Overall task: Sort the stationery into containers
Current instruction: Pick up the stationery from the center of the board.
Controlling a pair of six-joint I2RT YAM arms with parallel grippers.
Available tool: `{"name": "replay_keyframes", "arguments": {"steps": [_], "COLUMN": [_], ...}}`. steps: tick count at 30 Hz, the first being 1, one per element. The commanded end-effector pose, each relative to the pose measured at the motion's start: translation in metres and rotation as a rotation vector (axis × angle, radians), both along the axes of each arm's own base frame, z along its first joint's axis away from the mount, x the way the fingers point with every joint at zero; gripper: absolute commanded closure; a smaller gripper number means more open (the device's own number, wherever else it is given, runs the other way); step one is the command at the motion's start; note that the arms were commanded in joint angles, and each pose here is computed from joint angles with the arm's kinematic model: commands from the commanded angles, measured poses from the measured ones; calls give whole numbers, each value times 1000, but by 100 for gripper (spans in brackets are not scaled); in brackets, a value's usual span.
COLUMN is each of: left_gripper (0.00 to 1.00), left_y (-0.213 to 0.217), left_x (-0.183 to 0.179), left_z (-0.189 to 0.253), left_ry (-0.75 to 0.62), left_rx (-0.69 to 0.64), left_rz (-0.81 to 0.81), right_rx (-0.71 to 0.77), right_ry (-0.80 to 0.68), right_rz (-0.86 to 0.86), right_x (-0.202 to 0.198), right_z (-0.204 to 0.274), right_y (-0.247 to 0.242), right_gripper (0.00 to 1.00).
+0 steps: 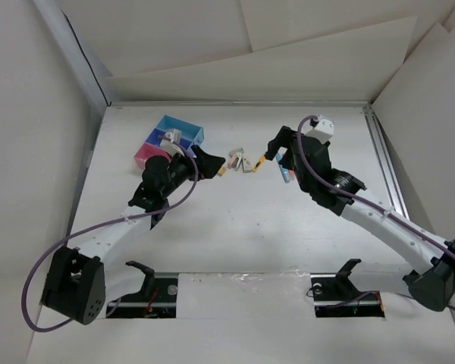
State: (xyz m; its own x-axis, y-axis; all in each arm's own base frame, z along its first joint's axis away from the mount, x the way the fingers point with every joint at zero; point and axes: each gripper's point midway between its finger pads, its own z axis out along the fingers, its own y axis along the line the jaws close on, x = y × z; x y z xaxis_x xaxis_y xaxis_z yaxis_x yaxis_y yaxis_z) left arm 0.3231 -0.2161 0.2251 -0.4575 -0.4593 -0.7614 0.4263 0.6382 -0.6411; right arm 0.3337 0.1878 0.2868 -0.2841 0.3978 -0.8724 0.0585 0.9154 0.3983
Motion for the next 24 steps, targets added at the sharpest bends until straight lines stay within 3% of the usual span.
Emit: {"name": "replay_keyframes", "arguments": {"steps": [1,3,4,5,6,7,8,9,11,13,14,15,16,18,20,22,24], "left_gripper": [0,0,0,0,0,4,18,51,68,72,75,76,77,75,65,45,43], "left_y": [-8,-11,-12,-13,-13,-16,-15,-18,-21,-40,-39,-44,-68,-69,-73,-77,-74], "left_x": [12,14,17,19,21,21,23,24,26,22,29,27,15,19,23,28,43], "left_z": [44,40,43,35,39,35,34,34,31,27,23,3,8,-4,-19,-38,-48], "left_ry": [-127,-123,-127,-109,-128,-117,-126,-123,-118,-121,-146,-100,-126,-100,-71,-41,9], "left_rx": [-8,5,3,11,22,27,39,40,58,107,197,291,329,421,451,482,483], "left_rz": [7,-8,-8,-8,-9,-8,1,0,-1,-43,23,46,33,80,73,65,104], "right_rx": [-30,-40,-47,-45,-31,-32,-28,-34,-7,-6,-1,10,13,29,45,71,82], "right_ry": [-44,-38,-31,-24,-19,-12,-19,-6,-1,15,21,30,34,48,52,63,67], "right_rz": [-38,-57,-67,-70,-84,-97,-135,-150,-173,-191,-188,-179,-180,-160,-166,-155,-150], "right_x": [8,12,13,12,14,13,16,15,17,19,21,23,25,28,31,32,32], "right_z": [1,-2,-7,-11,-13,-18,-17,-26,-33,-46,-47,-48,-49,-51,-52,-54,-54], "right_y": [-3,-6,-11,-11,-10,-13,-20,-23,-27,-35,-37,-39,-41,-42,-51,-55,-59], "right_gripper": [6,18,31,48,80,91,100,100,100,100,100,100,100,100,100,100,97]}}
